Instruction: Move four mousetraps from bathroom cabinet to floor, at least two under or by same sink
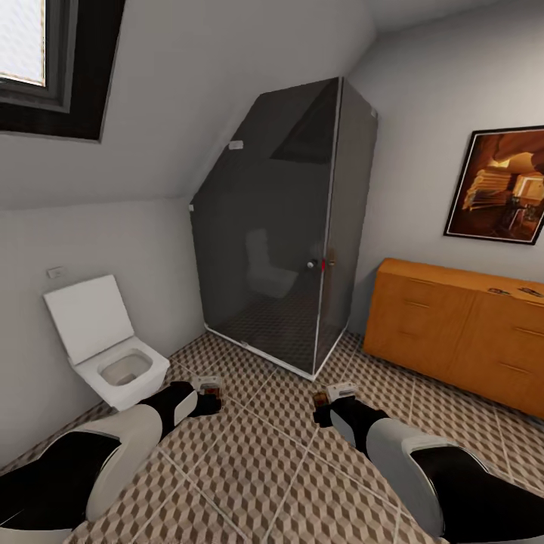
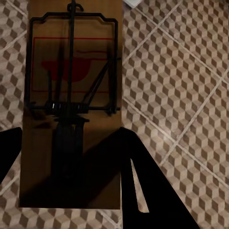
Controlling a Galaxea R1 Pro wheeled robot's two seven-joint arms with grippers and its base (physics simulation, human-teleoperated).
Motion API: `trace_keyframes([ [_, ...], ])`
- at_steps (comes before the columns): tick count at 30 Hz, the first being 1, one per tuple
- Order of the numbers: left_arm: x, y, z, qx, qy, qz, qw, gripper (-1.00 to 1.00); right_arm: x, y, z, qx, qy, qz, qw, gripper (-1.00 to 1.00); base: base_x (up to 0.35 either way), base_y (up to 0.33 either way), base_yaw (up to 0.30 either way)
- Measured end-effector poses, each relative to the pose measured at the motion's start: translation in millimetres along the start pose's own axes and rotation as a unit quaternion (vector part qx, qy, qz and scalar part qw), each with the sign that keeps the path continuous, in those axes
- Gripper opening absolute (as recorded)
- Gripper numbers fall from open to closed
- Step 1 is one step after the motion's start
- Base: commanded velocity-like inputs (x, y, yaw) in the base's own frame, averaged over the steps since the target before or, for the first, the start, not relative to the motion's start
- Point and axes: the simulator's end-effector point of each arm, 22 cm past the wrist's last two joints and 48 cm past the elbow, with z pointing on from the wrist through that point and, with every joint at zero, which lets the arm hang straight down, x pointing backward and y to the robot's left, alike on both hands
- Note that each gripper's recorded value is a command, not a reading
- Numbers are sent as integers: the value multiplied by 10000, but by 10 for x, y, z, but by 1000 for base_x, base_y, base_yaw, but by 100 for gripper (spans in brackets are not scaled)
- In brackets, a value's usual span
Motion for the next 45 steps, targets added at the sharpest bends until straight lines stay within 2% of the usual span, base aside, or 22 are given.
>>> trace_keyframes([
  [5, 1, 108, 2, -64, 10, -30, 10000, -100, -1, 1, 0, 4, 0, -1, 10000, -100, 0, 0, 269],
  [9, 26, 353, -1, -155, 90, -195, 9996, -100, -1, 3, 0, 3, -1, -1, 10000, -100, 0, 0, 269],
  [13, 216, 550, -34, -56, 590, -734, 9955, -100, -1, 6, -1, 1, -1, -2, 10000, -100, 0, 0, 269],
  [15, 250, 617, -50, 7, 694, -978, 9928, -100, -2, 6, -1, 1, -1, -2, 10000, -100, 0, 0, 269],
  [17, 259, 650, -57, 31, 727, -1081, 9915, -100, -1, 6, -1, 1, -1, -2, 10000, -100, 0, 0, 269],
  [27, 255, 672, -61, 33, 726, -1106, 9912, -100, -1, 5, -1, 2, -1, -2, 10000, -100, 0, 0, 269],
  [33, 191, 699, -51, 2, 572, -1096, 9923, -100, -1, 6, -1, 1, -1, -3, 10000, -100, 0, 0, 269],
  [45, 178, 685, -48, 7, 542, -1087, 9926, -100, -1, 5, -1, 2, -2, -4, 10000, -100, 0, 0, 247],
])
